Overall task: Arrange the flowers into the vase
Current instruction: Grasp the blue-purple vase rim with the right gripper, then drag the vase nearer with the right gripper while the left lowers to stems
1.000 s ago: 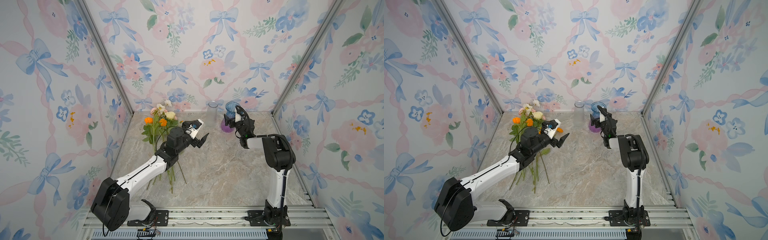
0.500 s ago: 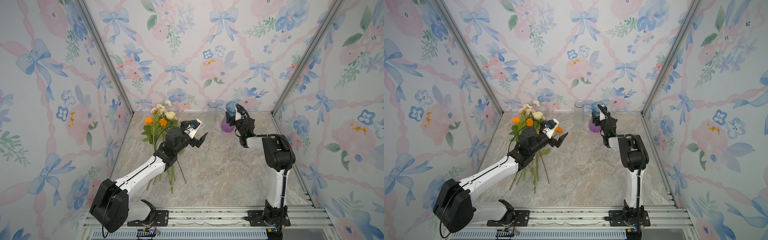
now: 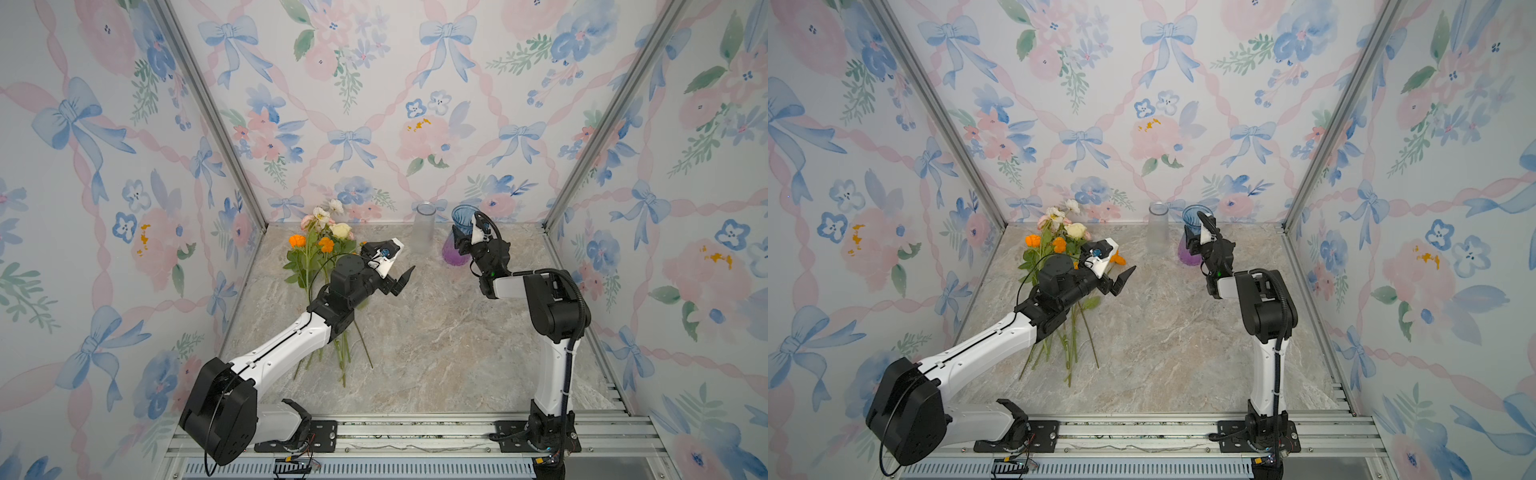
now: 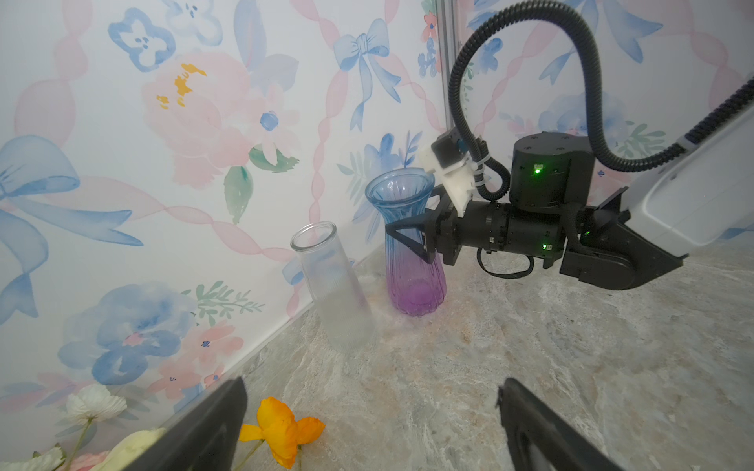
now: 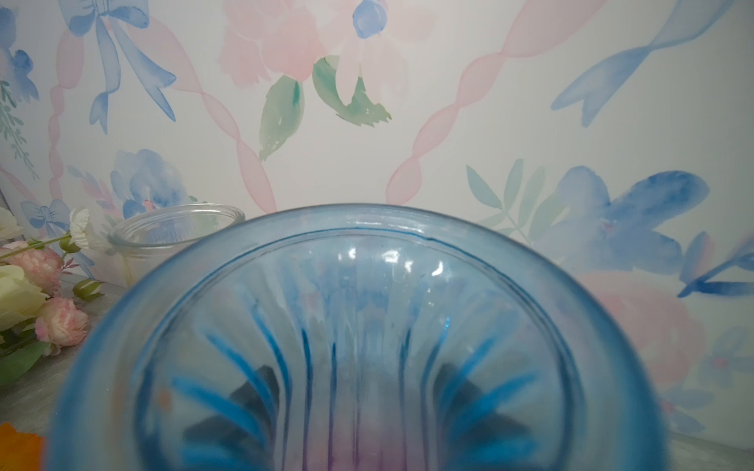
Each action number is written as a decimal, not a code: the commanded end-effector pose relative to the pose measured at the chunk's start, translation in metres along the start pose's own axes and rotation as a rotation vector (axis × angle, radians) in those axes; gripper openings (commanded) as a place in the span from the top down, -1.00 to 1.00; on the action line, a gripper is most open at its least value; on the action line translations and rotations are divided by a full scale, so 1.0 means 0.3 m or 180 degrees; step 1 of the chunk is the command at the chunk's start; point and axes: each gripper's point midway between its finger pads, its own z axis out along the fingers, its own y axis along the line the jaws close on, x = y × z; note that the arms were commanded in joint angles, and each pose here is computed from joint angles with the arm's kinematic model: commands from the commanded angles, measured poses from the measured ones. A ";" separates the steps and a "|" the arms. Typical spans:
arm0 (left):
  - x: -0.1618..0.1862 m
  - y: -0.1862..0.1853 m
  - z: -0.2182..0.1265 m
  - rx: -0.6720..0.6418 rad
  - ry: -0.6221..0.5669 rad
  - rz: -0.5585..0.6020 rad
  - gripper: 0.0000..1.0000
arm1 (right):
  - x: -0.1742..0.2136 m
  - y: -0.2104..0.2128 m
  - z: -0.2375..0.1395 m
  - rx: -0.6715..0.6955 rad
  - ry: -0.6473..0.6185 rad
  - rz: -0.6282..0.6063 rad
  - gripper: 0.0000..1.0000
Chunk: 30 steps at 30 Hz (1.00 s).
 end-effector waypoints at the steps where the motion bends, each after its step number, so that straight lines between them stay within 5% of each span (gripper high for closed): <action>1: -0.013 0.009 -0.014 -0.0007 -0.0070 -0.0018 -0.96 | -0.194 0.002 -0.041 -0.0014 -0.0506 0.0006 0.19; 11: -0.011 0.005 -0.012 0.0002 -0.0069 -0.0031 -0.96 | -0.422 0.074 -0.193 -0.0267 -0.0961 0.0217 0.33; 21: -0.026 0.029 -0.027 -0.0118 -0.0091 -0.0053 -0.96 | -0.528 0.359 -0.434 -0.0828 -0.1100 0.0261 0.46; 24: -0.059 0.045 -0.065 -0.0295 -0.0061 -0.0306 -0.96 | -0.523 0.483 -0.487 -0.1030 -0.1095 0.0199 0.45; 30: -0.019 -0.063 -0.217 0.0109 0.0348 -0.1173 -0.96 | -0.514 0.636 -0.572 -0.1342 -0.1061 0.0263 0.46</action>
